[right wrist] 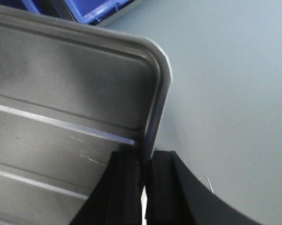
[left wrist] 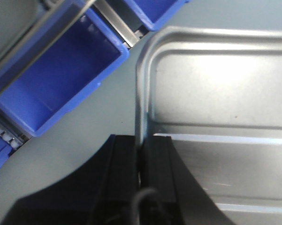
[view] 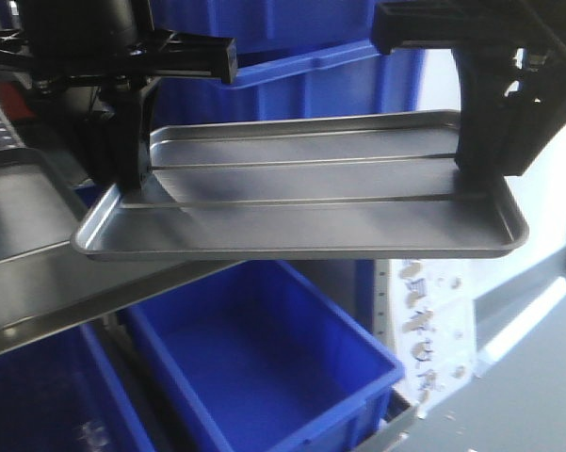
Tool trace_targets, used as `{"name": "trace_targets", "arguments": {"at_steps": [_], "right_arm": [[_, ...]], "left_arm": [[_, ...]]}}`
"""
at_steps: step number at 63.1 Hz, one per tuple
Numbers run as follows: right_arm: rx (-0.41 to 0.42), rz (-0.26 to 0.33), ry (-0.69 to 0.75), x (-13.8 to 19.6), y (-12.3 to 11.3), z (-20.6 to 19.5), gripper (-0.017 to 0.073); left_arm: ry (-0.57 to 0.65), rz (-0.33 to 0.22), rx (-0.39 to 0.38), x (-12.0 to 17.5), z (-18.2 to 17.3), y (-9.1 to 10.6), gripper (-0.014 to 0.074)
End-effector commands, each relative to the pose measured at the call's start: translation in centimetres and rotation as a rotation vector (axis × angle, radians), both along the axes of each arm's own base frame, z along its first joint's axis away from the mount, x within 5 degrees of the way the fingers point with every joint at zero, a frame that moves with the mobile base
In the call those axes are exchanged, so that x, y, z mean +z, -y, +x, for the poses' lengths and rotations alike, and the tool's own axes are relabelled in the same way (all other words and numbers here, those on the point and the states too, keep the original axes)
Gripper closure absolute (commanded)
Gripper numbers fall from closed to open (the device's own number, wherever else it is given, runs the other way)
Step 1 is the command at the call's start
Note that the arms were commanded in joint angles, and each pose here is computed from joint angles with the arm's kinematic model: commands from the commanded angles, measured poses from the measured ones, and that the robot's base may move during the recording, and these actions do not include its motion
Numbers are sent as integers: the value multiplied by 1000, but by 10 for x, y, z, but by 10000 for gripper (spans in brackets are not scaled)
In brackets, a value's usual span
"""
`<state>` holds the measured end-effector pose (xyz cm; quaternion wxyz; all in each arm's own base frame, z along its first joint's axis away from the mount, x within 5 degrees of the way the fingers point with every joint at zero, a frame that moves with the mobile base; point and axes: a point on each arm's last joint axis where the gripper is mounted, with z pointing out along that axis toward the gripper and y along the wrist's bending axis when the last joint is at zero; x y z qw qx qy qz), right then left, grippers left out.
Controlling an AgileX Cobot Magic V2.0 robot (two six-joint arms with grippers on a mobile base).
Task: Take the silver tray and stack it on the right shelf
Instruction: 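Carry the tray over the larger grey tray on the shelf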
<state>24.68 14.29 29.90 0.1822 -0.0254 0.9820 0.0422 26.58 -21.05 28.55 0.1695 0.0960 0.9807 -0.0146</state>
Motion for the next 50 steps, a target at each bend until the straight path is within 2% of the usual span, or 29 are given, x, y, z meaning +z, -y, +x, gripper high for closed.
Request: {"name": "trace_targets", "arguments": {"at_steps": [1, 50], "right_arm": [[29, 4, 87, 20, 4, -1, 503], [29, 4, 87, 20, 4, -1, 503]], "left_arm": [[62, 15, -10, 17, 1, -6, 687], [59, 18, -10, 15, 2, -5, 687]]}}
